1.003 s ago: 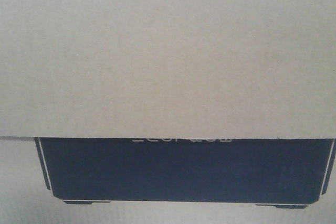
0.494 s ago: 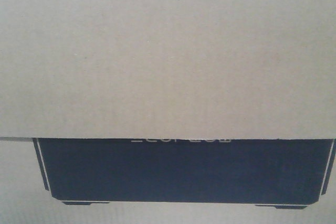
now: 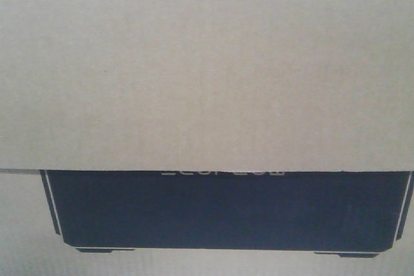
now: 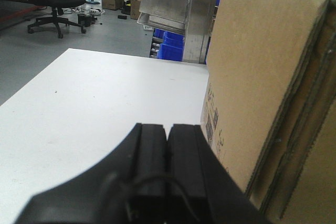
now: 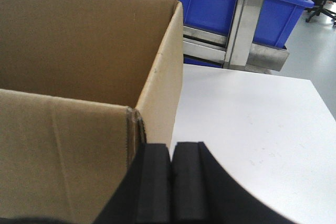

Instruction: Grab box from left shelf to table start

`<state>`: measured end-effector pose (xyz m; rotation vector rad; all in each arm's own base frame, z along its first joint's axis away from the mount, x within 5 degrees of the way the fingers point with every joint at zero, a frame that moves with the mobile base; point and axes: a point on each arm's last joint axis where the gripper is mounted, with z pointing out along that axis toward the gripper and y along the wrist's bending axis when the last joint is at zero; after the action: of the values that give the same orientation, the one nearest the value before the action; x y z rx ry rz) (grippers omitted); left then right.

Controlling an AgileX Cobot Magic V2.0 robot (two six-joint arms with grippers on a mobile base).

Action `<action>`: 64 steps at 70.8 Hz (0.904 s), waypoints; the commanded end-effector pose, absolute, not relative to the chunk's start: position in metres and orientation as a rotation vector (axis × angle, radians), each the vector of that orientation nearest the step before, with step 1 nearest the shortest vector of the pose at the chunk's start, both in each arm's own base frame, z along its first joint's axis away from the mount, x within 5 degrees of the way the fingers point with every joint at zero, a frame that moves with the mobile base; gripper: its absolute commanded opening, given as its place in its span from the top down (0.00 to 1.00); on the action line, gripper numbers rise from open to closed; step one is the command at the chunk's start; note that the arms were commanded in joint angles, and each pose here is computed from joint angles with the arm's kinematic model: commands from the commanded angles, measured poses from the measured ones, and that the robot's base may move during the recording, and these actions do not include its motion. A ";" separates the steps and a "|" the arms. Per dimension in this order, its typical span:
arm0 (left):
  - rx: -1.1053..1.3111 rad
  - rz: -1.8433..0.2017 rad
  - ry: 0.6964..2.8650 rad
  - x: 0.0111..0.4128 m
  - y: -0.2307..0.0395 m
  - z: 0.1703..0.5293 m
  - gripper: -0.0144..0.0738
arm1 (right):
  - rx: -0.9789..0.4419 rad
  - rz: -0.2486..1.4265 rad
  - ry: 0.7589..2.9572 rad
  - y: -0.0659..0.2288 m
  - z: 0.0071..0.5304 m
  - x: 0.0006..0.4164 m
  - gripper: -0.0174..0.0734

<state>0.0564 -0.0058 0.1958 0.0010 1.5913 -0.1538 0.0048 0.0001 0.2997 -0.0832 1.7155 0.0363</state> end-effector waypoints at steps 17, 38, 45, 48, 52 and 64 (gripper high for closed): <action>-0.011 -0.162 1.482 0.055 -0.005 0.206 0.95 | -0.081 0.030 1.611 0.000 0.313 0.004 0.75; -0.011 -0.162 1.482 0.055 -0.005 0.206 0.95 | -0.013 -0.018 1.570 0.000 0.279 0.027 0.75; -0.011 -0.162 1.482 0.055 -0.005 0.206 0.95 | 0.006 -0.023 1.537 -0.001 0.262 0.037 0.75; -0.011 -0.162 1.482 0.055 -0.005 0.206 0.95 | 0.014 -0.015 1.519 -0.001 0.257 0.040 0.75; -0.011 -0.162 1.482 0.055 -0.005 0.206 0.95 | 0.042 0.015 1.505 -0.001 0.247 0.044 0.75; -0.011 -0.162 1.482 0.055 -0.005 0.206 0.95 | 0.083 0.061 1.476 -0.001 0.222 0.052 0.75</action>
<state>0.0564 -0.0058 0.1958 0.0007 1.5913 -0.1542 0.0522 -0.0006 0.2110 0.0650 1.6429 0.0414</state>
